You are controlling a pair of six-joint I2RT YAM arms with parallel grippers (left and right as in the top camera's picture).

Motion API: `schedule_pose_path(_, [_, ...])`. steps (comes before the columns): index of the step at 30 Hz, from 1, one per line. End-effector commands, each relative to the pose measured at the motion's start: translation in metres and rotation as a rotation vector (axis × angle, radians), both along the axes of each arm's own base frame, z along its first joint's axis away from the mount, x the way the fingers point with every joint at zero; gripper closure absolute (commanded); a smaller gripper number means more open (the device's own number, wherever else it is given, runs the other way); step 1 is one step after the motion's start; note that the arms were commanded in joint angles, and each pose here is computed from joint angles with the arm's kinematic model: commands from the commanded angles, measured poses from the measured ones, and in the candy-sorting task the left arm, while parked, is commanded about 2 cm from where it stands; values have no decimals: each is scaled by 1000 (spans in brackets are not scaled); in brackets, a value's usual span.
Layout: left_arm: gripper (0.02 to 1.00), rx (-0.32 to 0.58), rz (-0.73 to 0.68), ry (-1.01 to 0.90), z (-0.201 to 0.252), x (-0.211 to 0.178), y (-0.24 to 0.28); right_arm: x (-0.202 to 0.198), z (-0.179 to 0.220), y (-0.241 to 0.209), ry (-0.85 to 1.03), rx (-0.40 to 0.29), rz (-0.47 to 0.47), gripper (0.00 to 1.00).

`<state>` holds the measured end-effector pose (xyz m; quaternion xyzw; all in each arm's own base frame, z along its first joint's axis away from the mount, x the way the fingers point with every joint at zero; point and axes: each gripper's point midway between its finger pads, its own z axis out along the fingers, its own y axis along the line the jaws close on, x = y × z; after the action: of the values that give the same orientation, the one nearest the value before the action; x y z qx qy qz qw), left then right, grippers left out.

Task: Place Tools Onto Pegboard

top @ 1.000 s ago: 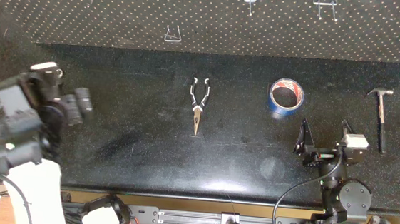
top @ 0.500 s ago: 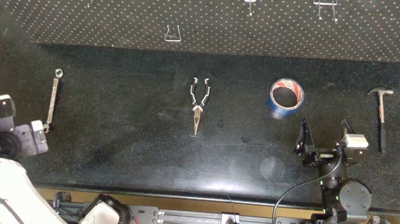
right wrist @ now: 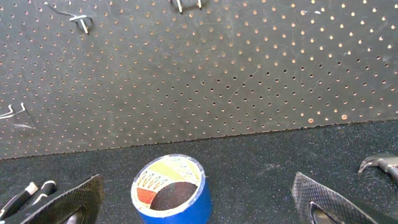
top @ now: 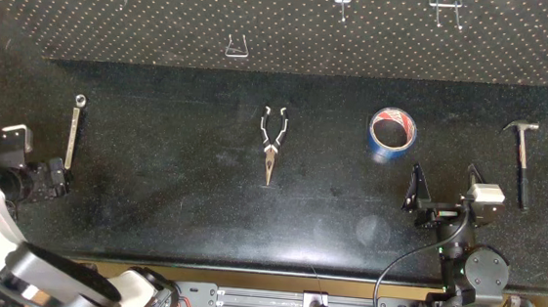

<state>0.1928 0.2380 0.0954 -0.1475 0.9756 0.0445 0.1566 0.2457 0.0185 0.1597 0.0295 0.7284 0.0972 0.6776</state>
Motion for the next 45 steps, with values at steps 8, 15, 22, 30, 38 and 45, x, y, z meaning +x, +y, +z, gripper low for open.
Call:
schedule_pose_path(8, [23, -94, -186, -92, -14, 59, 22, -1, 0, 5, 0, 13, 24, 12])
schedule_pose_path(15, [23, -69, -294, 30, -42, 99, 21, -1, 0, 5, 0, 13, 24, 12])
schedule_pose_path(22, [23, -74, -309, 65, -65, 127, 11, -1, 0, 5, 0, 13, 24, 12])
schedule_pose_path(30, [23, -67, -283, 70, -73, 133, 12, -1, 0, 5, 0, 13, 24, 12])
schedule_pose_path(38, [25, -64, -241, 71, -82, 139, 13, -1, 0, 5, 0, 13, 24, 12])
schedule_pose_path(45, [25, -68, -249, 75, -85, 141, 11, -1, 0, 5, 0, 13, 24, 14])
